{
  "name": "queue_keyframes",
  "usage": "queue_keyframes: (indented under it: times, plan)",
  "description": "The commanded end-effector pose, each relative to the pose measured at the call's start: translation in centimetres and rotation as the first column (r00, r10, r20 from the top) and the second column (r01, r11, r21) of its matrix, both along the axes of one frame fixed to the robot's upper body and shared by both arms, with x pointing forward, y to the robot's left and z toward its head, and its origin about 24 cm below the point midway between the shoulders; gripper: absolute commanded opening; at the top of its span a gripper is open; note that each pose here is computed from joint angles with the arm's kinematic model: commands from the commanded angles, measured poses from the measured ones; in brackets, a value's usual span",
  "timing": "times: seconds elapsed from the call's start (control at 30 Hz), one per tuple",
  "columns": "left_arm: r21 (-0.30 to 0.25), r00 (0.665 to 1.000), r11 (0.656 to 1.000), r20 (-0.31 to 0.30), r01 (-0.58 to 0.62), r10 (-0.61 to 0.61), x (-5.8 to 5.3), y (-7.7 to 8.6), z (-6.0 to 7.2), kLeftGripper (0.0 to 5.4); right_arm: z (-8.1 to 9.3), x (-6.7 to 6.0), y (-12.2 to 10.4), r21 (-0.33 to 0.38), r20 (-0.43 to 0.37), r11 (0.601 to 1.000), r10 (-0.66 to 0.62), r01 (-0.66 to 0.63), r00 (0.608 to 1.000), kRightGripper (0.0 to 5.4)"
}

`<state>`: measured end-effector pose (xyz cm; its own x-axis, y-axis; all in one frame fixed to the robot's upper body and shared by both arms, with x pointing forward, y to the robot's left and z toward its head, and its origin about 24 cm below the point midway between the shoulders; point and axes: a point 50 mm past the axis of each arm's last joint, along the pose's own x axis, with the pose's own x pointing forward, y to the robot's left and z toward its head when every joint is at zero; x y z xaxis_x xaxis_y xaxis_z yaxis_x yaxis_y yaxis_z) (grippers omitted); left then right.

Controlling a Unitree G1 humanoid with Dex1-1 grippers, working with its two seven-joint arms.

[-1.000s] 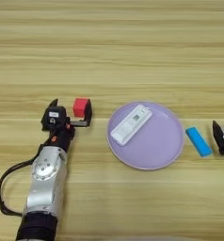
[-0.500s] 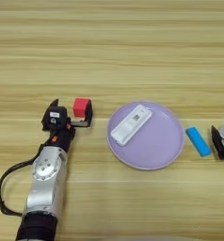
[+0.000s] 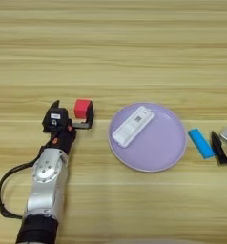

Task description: Move the objects on the table

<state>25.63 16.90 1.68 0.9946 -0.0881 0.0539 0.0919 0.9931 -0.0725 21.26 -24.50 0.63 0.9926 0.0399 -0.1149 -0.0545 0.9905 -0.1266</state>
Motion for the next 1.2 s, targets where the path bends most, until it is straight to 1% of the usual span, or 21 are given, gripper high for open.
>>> queue_keyframes:
  times: [0.03,0.47,0.67,0.87,0.97,1.03,1.17,1.2]
  plan:
    - [0.005,0.999,1.0,-0.03,0.011,-0.011,-0.11,-0.03,-0.45,5.36,-0.44,0.01,-0.11,-0.015,-0.038,1.0,0.003,-0.004,0.999,5.4]
    - [0.002,0.999,1.0,-0.031,0.008,-0.008,-0.09,0.02,-0.47,5.36,-0.86,-0.07,-0.13,-0.027,-0.065,1.0,0.005,-0.007,0.998,5.4]
    - [0.001,1.0,1.0,-0.03,0.006,-0.006,-0.07,0.03,-0.47,5.4,-1.26,-0.17,-0.1,-0.033,-0.088,0.999,0.012,-0.015,0.996,4.65]
    - [0.001,1.0,1.0,-0.03,0.006,-0.005,-0.09,0.06,-0.47,5.4,-1.31,-0.24,0.01,-0.038,-0.091,0.999,0.021,-0.024,0.996,4.18]
    - [0.001,1.0,1.0,-0.03,0.004,-0.004,-0.08,0.1,-0.47,5.4,-1.3,-0.26,0.03,-0.039,-0.092,0.999,0.022,-0.026,0.996,3.76]
    - [0.001,1.0,1.0,-0.03,0.004,-0.004,-0.08,0.11,-0.47,5.4,-1.29,-0.26,0.05,-0.039,-0.092,0.999,0.023,-0.026,0.996,3.62]
    - [0.0,1.0,1.0,-0.03,0.004,-0.004,-0.08,0.12,-0.48,5.4,-1.29,-0.27,0.07,-0.039,-0.091,0.999,0.024,-0.027,0.996,3.18]
    - [0.001,1.0,1.0,-0.03,0.004,-0.004,-0.08,0.11,-0.47,5.4,-1.28,-0.27,0.07,-0.039,-0.091,0.999,0.024,-0.028,0.996,3.15]
